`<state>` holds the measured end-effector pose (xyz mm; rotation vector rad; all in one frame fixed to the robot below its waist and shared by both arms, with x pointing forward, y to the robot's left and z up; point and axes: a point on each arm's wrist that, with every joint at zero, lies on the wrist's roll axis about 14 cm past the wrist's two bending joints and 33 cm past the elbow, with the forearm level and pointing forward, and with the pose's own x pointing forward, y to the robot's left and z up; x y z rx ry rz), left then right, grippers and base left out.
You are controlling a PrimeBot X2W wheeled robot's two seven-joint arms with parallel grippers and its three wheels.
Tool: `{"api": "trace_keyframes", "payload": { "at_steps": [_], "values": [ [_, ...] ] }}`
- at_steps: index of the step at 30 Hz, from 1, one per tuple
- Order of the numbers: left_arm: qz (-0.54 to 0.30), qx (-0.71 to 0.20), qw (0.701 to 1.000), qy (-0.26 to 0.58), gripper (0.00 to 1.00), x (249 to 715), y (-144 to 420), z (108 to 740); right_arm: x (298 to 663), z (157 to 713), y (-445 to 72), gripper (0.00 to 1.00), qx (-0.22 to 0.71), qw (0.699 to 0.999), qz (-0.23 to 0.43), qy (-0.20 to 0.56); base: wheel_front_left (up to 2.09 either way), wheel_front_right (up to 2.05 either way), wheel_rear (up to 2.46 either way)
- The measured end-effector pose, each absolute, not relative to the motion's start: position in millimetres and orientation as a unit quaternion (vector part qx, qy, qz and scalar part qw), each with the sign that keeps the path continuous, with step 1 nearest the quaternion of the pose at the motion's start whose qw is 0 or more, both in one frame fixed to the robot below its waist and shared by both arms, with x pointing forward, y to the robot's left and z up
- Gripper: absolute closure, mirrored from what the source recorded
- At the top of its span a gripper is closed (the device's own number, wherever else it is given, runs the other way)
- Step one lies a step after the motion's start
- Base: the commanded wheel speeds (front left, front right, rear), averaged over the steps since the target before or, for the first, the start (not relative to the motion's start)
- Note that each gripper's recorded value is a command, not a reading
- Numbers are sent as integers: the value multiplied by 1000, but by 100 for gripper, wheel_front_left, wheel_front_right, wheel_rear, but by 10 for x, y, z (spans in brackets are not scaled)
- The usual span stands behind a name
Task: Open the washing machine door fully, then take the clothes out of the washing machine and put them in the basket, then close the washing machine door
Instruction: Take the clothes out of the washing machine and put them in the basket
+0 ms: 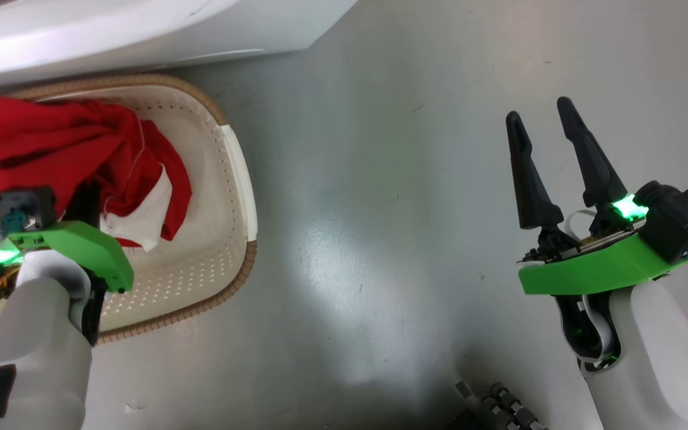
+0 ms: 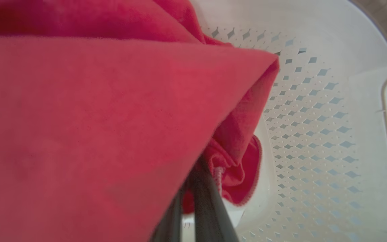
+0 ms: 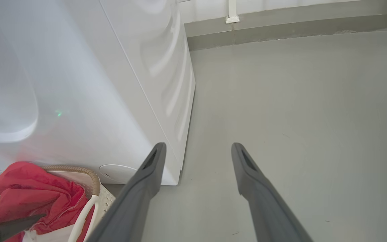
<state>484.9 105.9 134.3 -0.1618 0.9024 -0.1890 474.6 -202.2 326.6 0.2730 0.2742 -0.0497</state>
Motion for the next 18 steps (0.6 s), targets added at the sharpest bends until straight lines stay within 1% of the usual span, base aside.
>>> {"api": "trace_keyframes", "payload": {
  "at_steps": [1,3,4,5,6,7,18],
  "values": [
    [-91,-79,893,434,95,4863,1056,1351,4759,3276,-2020,0,136,981,-24,134,0,0,0],
    [-91,-80,894,432,67,4874,1054,1360,4761,3281,-2017,0,136,981,-23,134,0,0,0],
    [-91,-80,894,432,58,4875,1053,1367,4761,3286,-2013,0,136,981,-23,133,0,0,0],
    [-91,-81,894,432,41,4876,1054,1374,4763,3295,-2011,0,136,982,-23,132,0,0,0],
    [-91,-81,894,432,14,4878,1056,1382,4763,3304,-2011,0,136,982,-22,132,0,0,0],
    [-90,-81,894,431,0,4882,1060,1390,4764,3312,-2011,0,136,982,-22,131,0,0,0],
    [-79,-91,906,406,0,4995,1133,1629,4780,3473,-1995,0,139,983,-19,115,0,0,0]
  ]
}}
